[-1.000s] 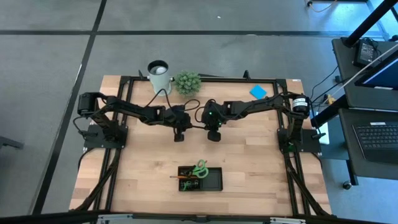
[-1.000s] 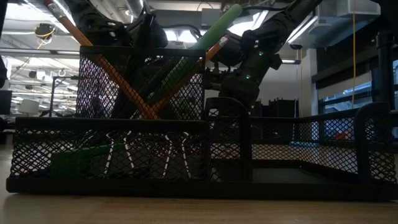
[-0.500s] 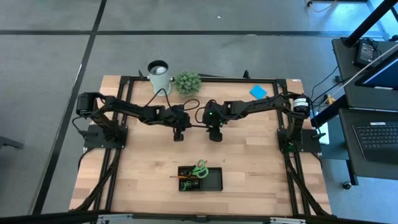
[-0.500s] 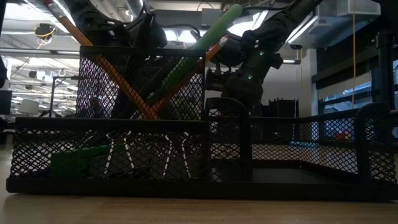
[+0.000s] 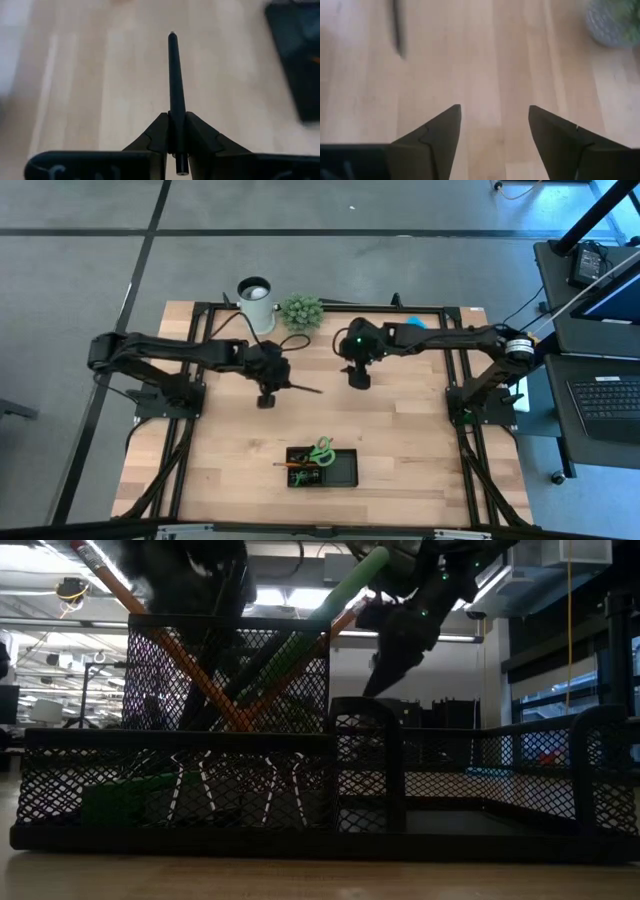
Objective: Pick and place office supplies into organizer
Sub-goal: Put the black pen into the black desk organizer
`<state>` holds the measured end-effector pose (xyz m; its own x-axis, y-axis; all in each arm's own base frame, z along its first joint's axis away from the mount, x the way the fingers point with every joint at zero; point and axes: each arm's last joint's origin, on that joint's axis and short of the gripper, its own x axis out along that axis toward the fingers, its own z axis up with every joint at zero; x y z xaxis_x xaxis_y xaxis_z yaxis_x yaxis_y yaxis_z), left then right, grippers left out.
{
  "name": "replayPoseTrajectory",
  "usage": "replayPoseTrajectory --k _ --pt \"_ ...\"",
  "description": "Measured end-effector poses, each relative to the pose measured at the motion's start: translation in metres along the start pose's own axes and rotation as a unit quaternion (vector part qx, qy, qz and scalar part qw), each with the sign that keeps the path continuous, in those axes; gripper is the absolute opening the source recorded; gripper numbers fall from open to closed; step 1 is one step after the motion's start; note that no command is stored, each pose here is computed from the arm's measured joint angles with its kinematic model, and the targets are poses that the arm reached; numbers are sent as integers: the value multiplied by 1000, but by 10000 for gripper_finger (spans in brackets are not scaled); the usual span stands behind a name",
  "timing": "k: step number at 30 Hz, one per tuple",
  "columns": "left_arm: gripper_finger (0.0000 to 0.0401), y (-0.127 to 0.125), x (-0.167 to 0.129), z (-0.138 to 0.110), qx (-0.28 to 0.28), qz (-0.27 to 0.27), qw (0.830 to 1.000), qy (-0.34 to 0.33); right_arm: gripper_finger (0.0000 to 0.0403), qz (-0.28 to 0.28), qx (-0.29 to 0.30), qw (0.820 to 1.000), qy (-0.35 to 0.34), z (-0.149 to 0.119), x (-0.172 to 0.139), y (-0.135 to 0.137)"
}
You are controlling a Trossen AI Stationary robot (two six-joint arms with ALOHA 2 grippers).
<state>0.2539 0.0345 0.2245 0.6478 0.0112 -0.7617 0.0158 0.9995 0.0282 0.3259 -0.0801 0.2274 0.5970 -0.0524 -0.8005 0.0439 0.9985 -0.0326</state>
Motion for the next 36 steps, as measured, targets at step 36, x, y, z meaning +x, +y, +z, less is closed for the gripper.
replayPoseTrajectory --k 36 --pt "38 -141 -70 69 -64 -147 975 152 236 -6 44 998 44 -14 40 -19"
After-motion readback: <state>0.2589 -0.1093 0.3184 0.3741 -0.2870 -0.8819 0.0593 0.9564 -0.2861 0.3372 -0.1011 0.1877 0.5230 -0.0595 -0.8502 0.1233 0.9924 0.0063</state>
